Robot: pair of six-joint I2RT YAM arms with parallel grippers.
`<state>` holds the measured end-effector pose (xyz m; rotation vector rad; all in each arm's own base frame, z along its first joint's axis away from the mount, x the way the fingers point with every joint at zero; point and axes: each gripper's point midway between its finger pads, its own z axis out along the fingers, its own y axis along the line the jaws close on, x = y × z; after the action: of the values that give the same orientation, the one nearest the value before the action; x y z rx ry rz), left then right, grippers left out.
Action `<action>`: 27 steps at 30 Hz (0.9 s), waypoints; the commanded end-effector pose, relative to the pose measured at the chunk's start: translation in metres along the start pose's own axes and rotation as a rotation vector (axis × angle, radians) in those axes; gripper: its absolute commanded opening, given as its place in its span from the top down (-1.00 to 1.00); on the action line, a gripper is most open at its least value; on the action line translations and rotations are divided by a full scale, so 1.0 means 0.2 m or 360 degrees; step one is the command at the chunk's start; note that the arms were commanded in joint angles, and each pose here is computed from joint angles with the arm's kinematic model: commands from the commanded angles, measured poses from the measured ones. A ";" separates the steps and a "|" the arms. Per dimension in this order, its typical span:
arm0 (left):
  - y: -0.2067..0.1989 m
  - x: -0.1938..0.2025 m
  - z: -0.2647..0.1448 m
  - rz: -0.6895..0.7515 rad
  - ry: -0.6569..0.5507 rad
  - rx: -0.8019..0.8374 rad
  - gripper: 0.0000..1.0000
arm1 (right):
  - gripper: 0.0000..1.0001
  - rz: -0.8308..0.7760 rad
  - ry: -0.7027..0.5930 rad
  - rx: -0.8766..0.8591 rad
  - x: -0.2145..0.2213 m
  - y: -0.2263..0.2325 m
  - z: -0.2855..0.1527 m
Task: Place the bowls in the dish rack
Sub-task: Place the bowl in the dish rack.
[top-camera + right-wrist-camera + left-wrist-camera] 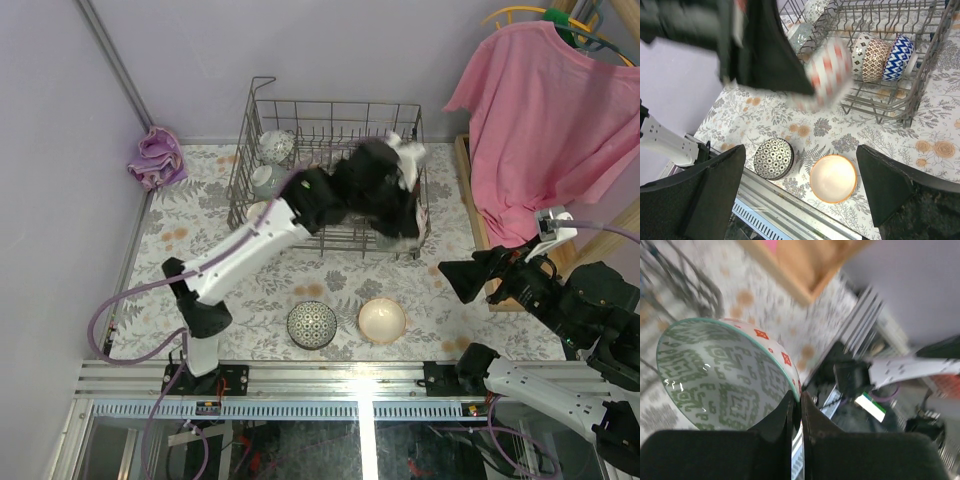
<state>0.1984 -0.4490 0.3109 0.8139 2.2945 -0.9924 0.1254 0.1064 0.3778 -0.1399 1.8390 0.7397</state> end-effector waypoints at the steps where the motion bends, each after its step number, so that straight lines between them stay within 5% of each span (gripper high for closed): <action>1: 0.01 -0.38 -0.35 0.0004 -0.0253 0.0387 1.00 | -1.00 -0.0010 -0.0008 -0.0020 -0.01 0.01 0.00; 12: 0.62 -0.69 -0.47 -0.0540 -0.0286 0.0930 1.00 | -1.00 0.0003 0.0006 -0.0023 0.03 0.00 0.01; 27: 1.14 -0.56 -0.22 -0.0920 -0.0285 0.0720 1.00 | -0.99 -0.0020 -0.0004 -0.0002 0.03 -0.03 -0.04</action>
<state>0.4431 -0.3347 0.2976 0.2149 2.1719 -1.6603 0.1220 0.1022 0.3682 -0.1421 1.8470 0.7348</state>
